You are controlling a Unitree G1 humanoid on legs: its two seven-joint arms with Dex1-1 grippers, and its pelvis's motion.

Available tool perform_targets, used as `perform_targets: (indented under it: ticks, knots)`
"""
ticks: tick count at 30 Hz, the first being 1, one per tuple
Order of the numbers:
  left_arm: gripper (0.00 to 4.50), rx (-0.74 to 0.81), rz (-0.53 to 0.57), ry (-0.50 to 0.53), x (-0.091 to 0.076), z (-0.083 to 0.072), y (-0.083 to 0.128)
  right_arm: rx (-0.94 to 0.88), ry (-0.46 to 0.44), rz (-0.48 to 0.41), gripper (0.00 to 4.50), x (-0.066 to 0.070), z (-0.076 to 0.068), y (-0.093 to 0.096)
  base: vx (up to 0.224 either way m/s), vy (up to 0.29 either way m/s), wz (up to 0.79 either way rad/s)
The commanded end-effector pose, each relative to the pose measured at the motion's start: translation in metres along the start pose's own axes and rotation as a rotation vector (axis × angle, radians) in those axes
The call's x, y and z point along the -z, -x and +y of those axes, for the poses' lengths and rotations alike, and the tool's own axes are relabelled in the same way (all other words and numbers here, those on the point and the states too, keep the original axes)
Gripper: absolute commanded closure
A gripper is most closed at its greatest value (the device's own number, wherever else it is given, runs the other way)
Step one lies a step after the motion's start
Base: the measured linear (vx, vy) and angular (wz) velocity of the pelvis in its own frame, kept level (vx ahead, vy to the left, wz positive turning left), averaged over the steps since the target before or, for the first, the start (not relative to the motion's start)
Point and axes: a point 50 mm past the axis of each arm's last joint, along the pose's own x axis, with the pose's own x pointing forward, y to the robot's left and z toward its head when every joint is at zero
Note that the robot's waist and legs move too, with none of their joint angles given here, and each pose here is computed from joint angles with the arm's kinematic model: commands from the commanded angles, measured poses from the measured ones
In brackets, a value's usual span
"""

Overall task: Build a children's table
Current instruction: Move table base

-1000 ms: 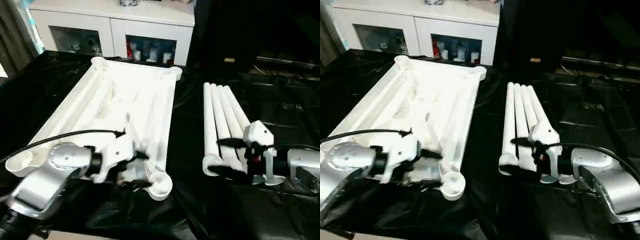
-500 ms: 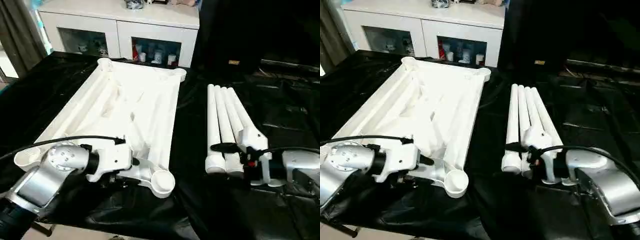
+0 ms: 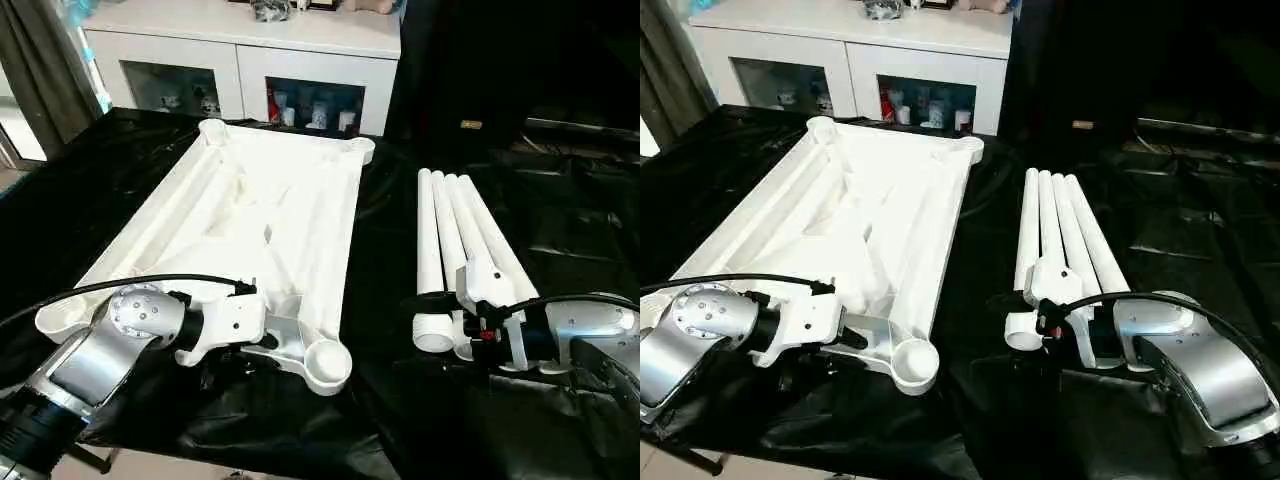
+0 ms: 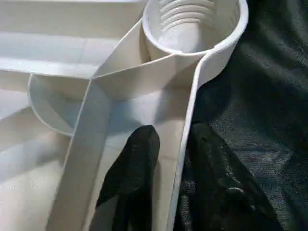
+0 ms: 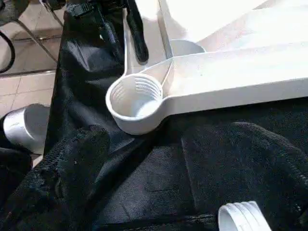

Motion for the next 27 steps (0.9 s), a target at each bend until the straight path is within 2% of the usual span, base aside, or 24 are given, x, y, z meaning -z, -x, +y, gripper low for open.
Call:
perform_targets:
  ticks: [1,2,7,12,19,24,27]
  knots:
    - [3.41,-0.035,0.012,-0.018,-0.002,0.007,0.001,-0.004,0.014,0.01,0.0,-0.002,0.0,0.0,0.0,0.0,0.0]
    - [3.67,-0.037,0.011,-0.016,-0.002,0.007,0.001,-0.004,0.014,0.011,0.0,-0.002,0.0,0.0,0.0,0.0,0.0]
    - [4.09,-0.08,0.038,0.006,0.001,0.012,0.0,0.001,0.013,0.013,0.0,-0.001,-0.001,0.0,0.0,0.0,0.0]
    - [4.31,-0.16,0.043,0.054,0.002,0.02,-0.001,0.009,0.02,0.013,0.0,-0.002,-0.003,-0.001,0.0,0.0,0.0]
    - [4.47,-0.268,0.023,0.095,-0.001,0.027,-0.004,0.02,0.026,0.013,0.0,-0.002,-0.004,-0.003,0.0,0.0,0.0]
    - [4.47,-0.332,0.088,0.081,0.004,0.028,-0.005,0.025,0.029,0.013,0.0,-0.001,-0.005,-0.004,0.0,0.0,0.0]
    - [4.47,-0.349,0.079,0.05,0.003,0.03,-0.005,0.028,0.032,0.012,0.0,-0.002,-0.005,-0.005,0.0,0.0,0.0]
